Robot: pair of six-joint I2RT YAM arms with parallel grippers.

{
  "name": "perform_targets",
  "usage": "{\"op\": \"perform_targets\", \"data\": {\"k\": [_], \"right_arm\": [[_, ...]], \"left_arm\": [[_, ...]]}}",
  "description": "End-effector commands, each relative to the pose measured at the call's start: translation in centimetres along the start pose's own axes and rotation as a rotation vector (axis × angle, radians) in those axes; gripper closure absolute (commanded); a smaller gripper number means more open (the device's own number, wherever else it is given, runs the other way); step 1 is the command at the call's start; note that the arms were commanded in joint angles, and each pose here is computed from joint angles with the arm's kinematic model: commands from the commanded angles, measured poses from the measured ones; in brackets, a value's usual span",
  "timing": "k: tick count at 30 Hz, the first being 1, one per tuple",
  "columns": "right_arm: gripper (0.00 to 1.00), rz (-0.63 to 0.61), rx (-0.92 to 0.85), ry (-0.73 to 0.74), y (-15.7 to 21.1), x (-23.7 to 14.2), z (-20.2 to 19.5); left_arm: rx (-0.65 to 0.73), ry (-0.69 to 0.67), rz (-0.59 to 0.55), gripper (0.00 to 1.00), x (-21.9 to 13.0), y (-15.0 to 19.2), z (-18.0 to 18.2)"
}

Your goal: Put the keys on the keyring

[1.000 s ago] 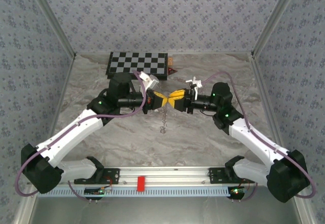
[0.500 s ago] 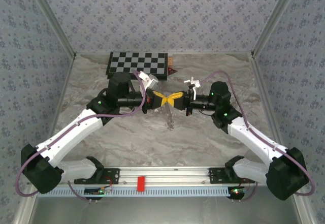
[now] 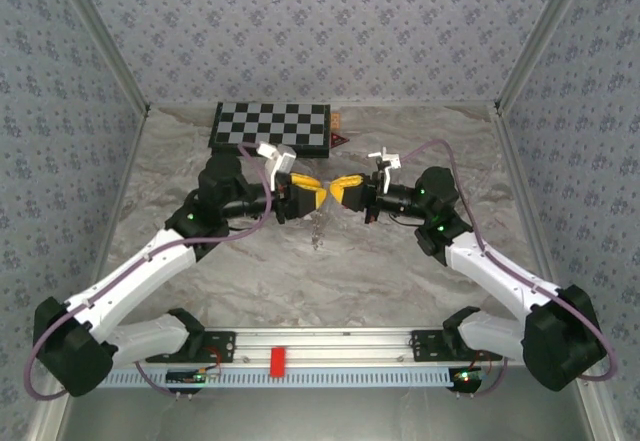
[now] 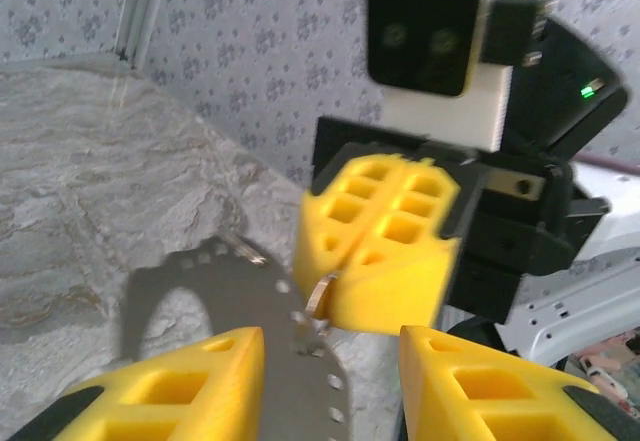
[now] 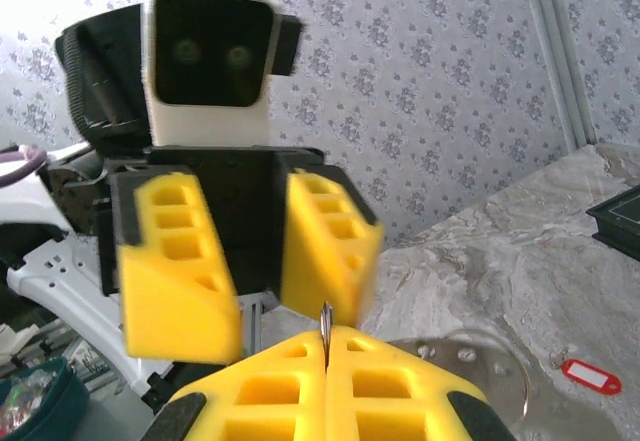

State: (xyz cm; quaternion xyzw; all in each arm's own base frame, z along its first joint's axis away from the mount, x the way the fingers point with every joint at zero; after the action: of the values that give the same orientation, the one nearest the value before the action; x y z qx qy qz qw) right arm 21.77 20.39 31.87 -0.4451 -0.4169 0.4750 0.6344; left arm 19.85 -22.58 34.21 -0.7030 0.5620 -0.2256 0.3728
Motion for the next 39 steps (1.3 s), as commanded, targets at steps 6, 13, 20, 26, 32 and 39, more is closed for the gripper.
{"op": "perform_targets", "data": {"k": [6,13,20,26,32,39], "right_arm": [[1.00,-0.102,-0.012,0.008,-1.1,0.1,-0.2],[1.00,-0.123,0.023,-0.010,-1.2,0.2,-0.2],[1.00,-0.159,0.043,-0.014,-1.3,0.2,-0.3],[1.00,-0.193,0.059,-0.028,-1.3,0.2,-0.4],[1.00,-0.221,0.084,-0.044,-1.3,0.4,-0.6],[1.00,-0.248,0.089,-0.051,-1.6,0.3,-0.6]], "left_arm": [[0.031,0.079,-0.184,0.62,-2.0,-1.9,-1.8],[0.009,0.068,-0.176,0.63,-1.4,-1.5,-0.9],[-0.012,0.102,-0.190,0.64,-0.7,-1.7,-0.6],[-0.025,0.119,-0.183,0.66,0.0,-1.8,-0.3],[-0.029,0.156,-0.192,0.68,0.4,-2.0,-0.3],[-0.030,0.166,-0.181,0.71,0.7,-1.9,-0.2]]}}
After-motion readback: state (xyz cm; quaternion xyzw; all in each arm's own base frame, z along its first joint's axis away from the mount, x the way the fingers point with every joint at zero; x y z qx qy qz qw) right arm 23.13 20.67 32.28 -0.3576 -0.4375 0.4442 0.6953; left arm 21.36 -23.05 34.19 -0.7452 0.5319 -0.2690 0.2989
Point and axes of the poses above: each hand's point on the last joint's axis, 136 mm out from that joint toward the fingers, its own x axis out along the fingers, its own z axis along the line the jaws close on, y = z × x, the point moved 8 cm from there along -x, back along the fingers, and after that the axes turned 9 degrees about -x, right-handed, at the moved point
